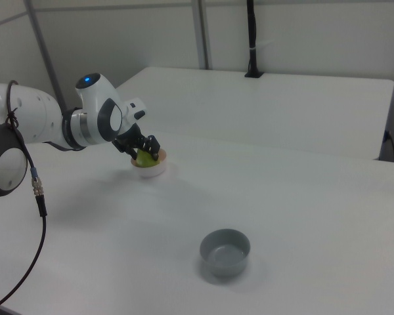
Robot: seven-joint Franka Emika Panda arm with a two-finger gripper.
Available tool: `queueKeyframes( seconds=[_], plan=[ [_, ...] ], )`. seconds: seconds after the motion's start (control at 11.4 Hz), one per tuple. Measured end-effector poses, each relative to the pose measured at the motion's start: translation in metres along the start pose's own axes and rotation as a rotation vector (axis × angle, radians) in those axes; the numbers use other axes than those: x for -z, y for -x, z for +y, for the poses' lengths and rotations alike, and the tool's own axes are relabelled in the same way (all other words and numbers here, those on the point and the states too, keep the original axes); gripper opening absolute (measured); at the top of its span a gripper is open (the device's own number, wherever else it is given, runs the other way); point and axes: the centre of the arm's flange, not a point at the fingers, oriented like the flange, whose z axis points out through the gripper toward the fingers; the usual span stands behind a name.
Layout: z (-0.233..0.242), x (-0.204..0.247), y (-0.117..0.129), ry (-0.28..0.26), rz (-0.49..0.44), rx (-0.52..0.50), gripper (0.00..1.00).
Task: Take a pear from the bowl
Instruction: 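Close the gripper around the green pear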
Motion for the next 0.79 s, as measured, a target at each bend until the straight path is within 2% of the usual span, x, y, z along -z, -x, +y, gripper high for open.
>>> queueKeyframes(
  seconds=[0.09,0.79],
  plan=[
    [0.0,0.0007,-0.0005,0.0,0.002,0.0,0.76],
    [0.0001,0.002,-0.0017,0.01,0.007,0.013,0.76]
  ],
)
